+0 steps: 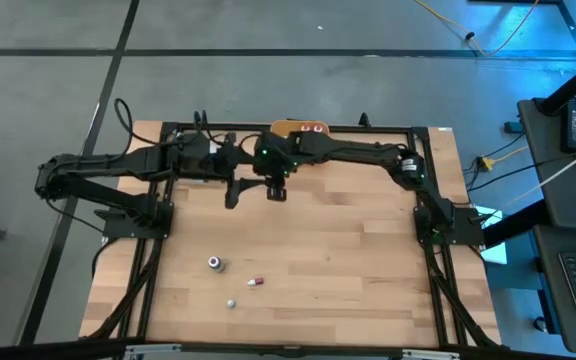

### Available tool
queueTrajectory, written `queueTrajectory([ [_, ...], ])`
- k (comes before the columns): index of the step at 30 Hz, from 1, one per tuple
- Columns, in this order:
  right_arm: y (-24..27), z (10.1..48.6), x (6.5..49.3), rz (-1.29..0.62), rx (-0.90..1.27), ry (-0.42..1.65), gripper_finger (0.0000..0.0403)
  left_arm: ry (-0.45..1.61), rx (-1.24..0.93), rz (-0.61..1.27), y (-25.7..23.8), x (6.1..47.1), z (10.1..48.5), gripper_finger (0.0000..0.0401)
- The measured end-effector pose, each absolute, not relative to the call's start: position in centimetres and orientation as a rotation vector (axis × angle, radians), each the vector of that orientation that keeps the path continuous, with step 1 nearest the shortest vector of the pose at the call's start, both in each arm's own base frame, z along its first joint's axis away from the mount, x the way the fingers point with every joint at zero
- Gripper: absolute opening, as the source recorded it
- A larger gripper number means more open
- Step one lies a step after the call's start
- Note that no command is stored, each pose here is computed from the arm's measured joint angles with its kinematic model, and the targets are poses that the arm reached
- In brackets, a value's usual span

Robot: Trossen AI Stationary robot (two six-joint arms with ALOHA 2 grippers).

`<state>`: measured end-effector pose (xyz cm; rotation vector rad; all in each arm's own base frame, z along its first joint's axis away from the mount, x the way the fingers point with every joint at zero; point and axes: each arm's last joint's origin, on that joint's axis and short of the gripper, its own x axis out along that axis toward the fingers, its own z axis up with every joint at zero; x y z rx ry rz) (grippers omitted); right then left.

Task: Pick & Place food coloring
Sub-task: Move the violet food coloring bottle to the top center of the table

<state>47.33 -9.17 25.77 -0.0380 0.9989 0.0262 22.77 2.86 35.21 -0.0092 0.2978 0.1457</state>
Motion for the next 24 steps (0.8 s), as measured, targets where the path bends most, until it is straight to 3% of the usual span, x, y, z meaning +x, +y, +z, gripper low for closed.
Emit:
queueTrajectory([
  [6, -8.5, 25.8, 44.3, 0.005, 0.008, 0.947, 0.0134, 0.348, -0.003, 0.081, 1.2, 22.4, 34.9, 0.0240],
  [16, -4.6, 26.6, 35.3, -0.149, 0.050, 0.820, 0.0134, 0.450, -0.032, -0.037, -2.3, 22.1, 34.5, 0.0240],
  [24, -1.6, 25.1, 30.5, -0.178, 0.196, 0.775, 0.0134, 0.791, -0.143, -0.027, -6.6, 22.7, 34.1, 0.0240],
])
